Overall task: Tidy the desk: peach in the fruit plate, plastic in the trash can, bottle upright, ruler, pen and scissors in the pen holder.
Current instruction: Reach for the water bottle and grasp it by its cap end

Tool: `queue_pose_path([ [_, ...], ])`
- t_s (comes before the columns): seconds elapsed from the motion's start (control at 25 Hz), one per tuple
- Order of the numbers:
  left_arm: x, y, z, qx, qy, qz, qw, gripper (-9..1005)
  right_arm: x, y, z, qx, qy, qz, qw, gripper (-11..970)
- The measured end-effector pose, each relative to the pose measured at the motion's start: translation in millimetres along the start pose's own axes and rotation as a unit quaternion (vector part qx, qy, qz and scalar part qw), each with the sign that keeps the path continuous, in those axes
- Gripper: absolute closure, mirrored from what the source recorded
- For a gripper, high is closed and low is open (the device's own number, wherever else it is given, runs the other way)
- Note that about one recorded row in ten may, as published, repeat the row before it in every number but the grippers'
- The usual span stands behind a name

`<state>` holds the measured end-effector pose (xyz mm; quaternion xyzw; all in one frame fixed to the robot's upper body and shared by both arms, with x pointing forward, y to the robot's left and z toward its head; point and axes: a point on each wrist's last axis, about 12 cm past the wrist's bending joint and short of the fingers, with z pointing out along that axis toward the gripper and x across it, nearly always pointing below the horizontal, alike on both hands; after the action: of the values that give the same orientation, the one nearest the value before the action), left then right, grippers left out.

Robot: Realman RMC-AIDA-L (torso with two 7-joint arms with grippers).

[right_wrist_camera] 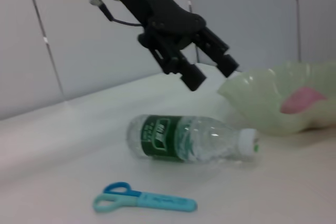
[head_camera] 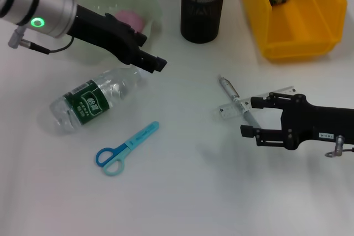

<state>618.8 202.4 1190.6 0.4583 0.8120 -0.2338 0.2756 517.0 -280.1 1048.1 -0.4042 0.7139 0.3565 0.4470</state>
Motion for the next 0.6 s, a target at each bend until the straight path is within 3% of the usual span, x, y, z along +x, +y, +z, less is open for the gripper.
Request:
queue_pose_path([
  [0.6,-20.3,-4.1,25.1,-0.069,0.099,0.021,0.992,168,1.5,-1.5,2.8,0.009,0.008,-0.004,1.000,200],
])
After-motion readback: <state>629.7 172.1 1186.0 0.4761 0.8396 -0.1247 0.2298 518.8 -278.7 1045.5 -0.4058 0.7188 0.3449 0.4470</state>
